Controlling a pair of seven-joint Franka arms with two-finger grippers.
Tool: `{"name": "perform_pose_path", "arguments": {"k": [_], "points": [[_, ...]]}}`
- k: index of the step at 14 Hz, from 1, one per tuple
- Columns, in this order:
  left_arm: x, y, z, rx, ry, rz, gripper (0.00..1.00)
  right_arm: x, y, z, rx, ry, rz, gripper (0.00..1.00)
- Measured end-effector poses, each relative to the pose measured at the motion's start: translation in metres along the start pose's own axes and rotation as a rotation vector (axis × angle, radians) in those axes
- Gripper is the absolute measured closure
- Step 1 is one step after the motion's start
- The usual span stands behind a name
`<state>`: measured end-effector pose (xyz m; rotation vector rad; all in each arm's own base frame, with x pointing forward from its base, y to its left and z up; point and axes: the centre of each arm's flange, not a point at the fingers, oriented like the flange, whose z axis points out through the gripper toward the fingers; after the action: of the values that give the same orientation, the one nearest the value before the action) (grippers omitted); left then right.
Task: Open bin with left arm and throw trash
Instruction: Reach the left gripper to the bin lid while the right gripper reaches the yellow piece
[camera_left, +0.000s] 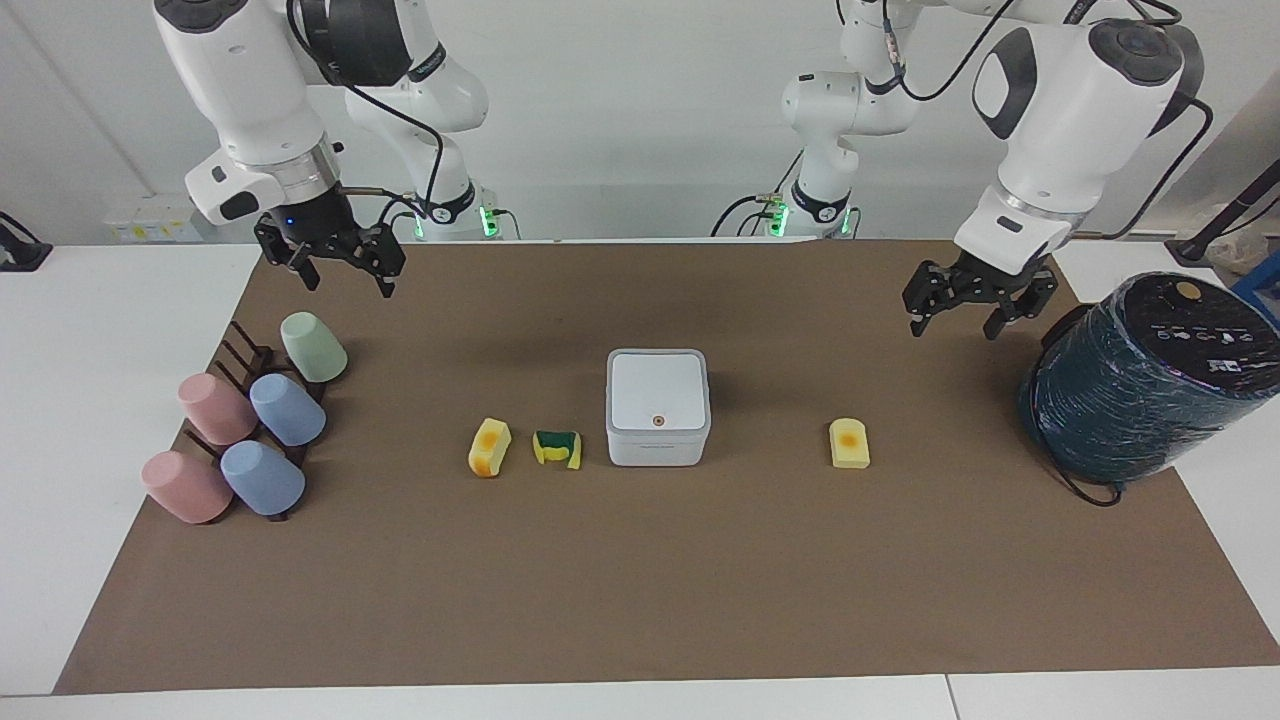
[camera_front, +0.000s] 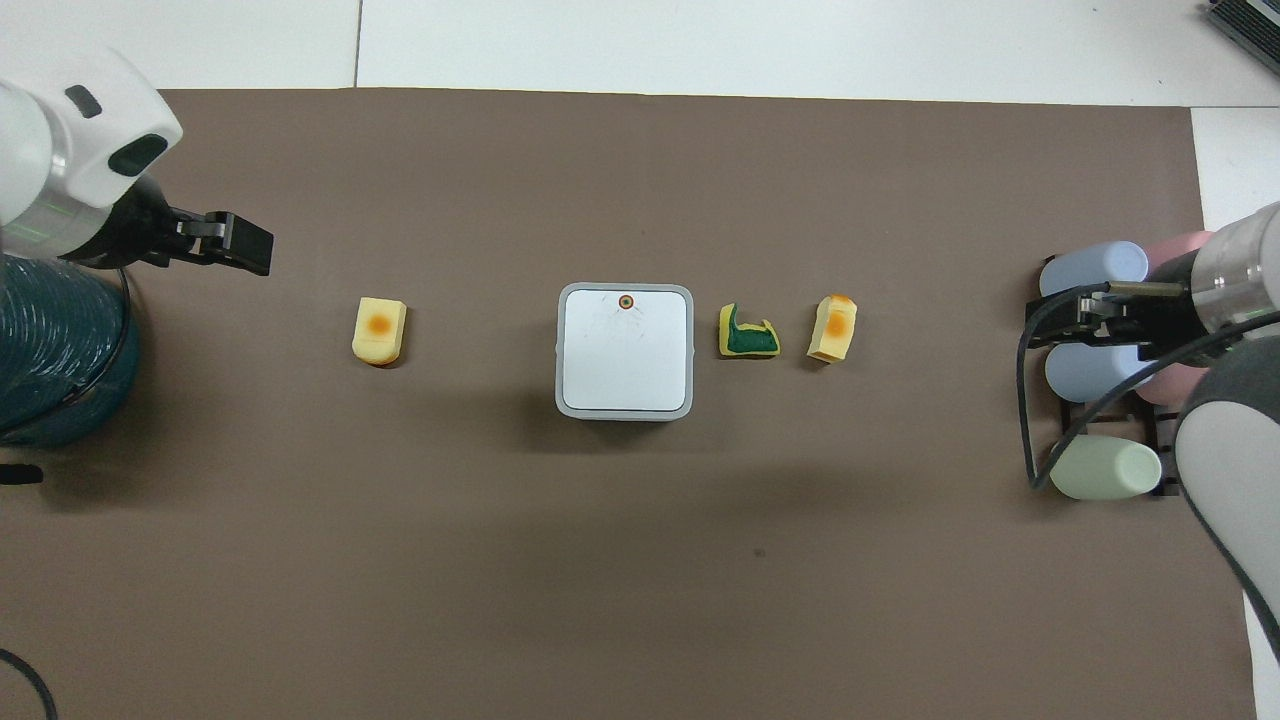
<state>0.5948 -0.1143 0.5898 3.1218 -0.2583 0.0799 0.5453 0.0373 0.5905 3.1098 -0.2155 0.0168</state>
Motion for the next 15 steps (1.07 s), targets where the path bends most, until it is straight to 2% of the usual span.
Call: {"name": "perform_pose_path", "arguments": {"k": [2, 5, 8, 10, 12, 15], "points": [[-0.004, 0.030, 0.008, -0.001, -0.023, -0.014, 0.50, 0.003, -0.001, 0.008, 0.006, 0.026, 0.002, 0.00], [-0.015, 0.089, 0.022, 0.000, -0.047, -0.075, 0.84, 0.008, -0.011, 0.025, 0.017, 0.068, -0.008, 0.00], [-0.024, 0.157, 0.035, -0.046, -0.012, -0.147, 0.83, 0.014, -0.025, 0.047, 0.026, 0.096, -0.021, 0.00], [-0.028, 0.199, 0.050, -0.093, 0.031, -0.200, 0.84, 0.020, -0.033, 0.078, 0.033, 0.111, -0.029, 0.00], [-0.027, 0.238, 0.070, -0.144, 0.078, -0.253, 0.84, 0.025, -0.048, 0.120, 0.034, 0.090, -0.038, 0.00], [-0.023, 0.260, 0.091, -0.206, 0.118, -0.296, 0.84, 0.040, -0.062, 0.174, 0.043, 0.091, -0.036, 0.00]]}}
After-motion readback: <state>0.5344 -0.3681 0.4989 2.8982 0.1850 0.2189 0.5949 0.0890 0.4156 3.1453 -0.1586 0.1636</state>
